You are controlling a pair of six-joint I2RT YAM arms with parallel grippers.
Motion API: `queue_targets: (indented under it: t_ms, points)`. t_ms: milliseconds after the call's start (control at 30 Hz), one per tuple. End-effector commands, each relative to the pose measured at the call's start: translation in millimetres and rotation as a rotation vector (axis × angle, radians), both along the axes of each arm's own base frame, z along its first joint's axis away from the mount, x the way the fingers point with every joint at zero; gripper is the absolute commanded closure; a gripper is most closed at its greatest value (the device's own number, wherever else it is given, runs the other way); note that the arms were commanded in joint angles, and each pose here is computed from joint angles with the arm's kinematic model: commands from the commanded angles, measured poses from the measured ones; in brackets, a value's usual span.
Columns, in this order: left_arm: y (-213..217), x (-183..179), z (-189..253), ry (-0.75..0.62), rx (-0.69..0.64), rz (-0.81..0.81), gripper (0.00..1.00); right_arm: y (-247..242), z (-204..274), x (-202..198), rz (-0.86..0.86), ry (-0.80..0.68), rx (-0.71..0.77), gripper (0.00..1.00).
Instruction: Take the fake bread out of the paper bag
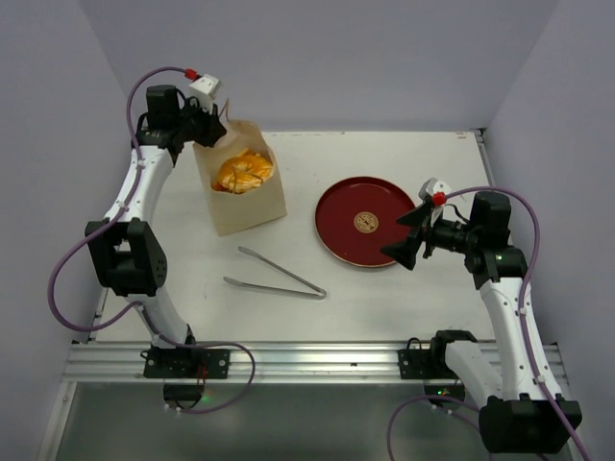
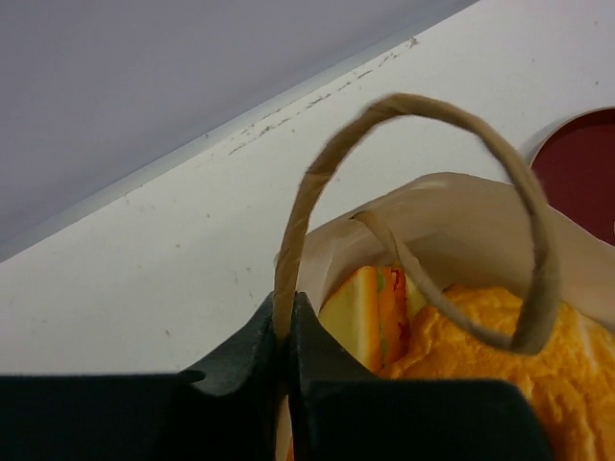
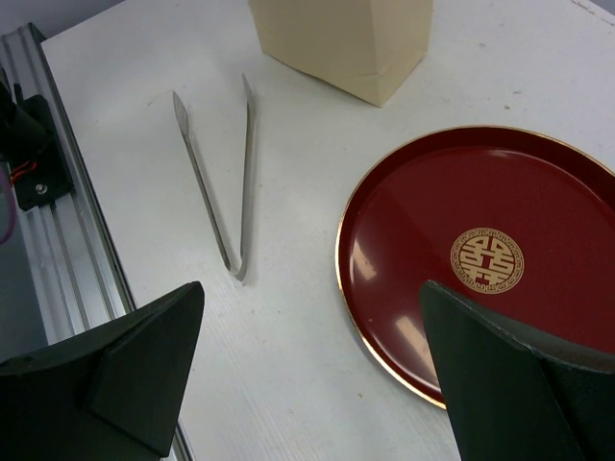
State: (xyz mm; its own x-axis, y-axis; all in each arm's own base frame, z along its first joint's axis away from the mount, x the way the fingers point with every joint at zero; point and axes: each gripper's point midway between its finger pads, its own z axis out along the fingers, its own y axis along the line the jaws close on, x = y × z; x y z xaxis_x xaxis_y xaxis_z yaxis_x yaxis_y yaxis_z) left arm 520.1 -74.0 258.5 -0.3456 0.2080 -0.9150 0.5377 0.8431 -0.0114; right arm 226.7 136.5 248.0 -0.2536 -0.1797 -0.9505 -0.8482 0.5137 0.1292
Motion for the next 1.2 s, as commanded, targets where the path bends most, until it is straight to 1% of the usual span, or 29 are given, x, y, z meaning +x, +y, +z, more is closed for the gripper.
queue_targets:
  t_ms: [0,33,267,333,400,467,500,567,600,633,667,700,733,767,800,867,1000,1033,1100,1133,1167]
  points:
    - [8.5,-6.3,34.1,-0.077,0.029,0.036,0.96,1.4,1.1,1.7,0.009,-0.009,0.013,0.01]
    - [9.3,-5.9,40.2,-0.089,0.026,0.044,1.0,1.4,1.4,1.5,0.009,-0.01,0.013,0.01]
    - [22.8,-10.9,86.9,-0.182,-0.008,0.141,1.0,0.8,-0.2,3.0,0.003,-0.005,0.011,0.01]
    - [27.9,-12.6,97.0,-0.212,0.0,0.175,1.0,0.6,-0.7,3.9,0.001,-0.002,0.01,0.01]
    - [38.7,-17.4,110.1,-0.266,0.025,0.229,1.0,0.2,-1.2,4.2,0.0,0.0,0.01,0.01]
    - [47.1,-24.2,132.1,-0.356,0.051,0.267,1.0,0.2,-1.9,5.1,0.003,0.0,0.006,0.01]
    - [53.7,-26.4,122.2,-0.35,0.071,0.299,1.0,0.5,-2.4,4.6,0.006,0.003,0.007,0.01]
    - [60.6,-34.8,139.4,-0.439,0.106,0.324,1.0,1.0,-4.4,5.3,0.012,0.01,0.007,0.01]
    - [64.9,-37.3,122.8,-0.422,0.128,0.34,1.0,1.5,-5.4,5.4,0.019,0.013,0.008,0.01]
    - [66.0,-38.5,124.1,-0.459,0.156,0.332,1.0,3.6,-4.4,2.2,0.04,0.021,0.016,0.01]
    - [67.2,-46.2,124.3,-0.47,0.165,0.336,1.0,4.1,-6.0,3.4,0.055,0.026,0.013,0.01]
    - [68.1,-47.9,110.5,-0.466,0.171,0.339,1.0,5.5,-3.7,0.2,0.071,0.04,0.014,0.01]
    - [68.5,-51.7,114.1,-0.497,0.177,0.339,1.0,7.0,-3.0,-1.4,0.091,0.047,0.017,0.01]
    - [67.6,-53.5,107.6,-0.494,0.176,0.334,1.0,8.7,-5.9,0.4,0.113,0.046,-0.001,0.01]
    - [68.3,-54.3,90.3,-0.466,0.176,0.333,1.0,7.9,-3.3,-0.2,0.115,0.055,-0.01,0.01]
    - [65.0,-54.5,83.1,-0.45,0.15,0.317,1.0,17.3,-5.3,-4.6,0.173,0.046,-0.039,0.01]
    - [65.6,-51.2,76.3,-0.42,0.109,0.313,1.0,32.1,-13.2,-5.0,0.215,0.046,-0.09,0.01]
    - [65.5,-49.5,77.0,-0.417,0.105,0.311,1.0,44.7,-15.9,-11.0,0.25,0.058,-0.1,0.01]
    - [64.9,-48.9,77.9,-0.417,0.102,0.306,1.0,55.0,-28.5,-5.7,0.252,0.057,-0.163,0.01]
    - [65.0,-49.1,77.6,-0.415,0.102,0.304,1.0,71.9,-34.2,-15.8,0.313,0.057,-0.194,0.02]
    - [63.9,-49.7,77.1,-0.413,0.099,0.298,1.0,79.2,-39.6,-15.9,0.323,0.058,-0.226,0.02]
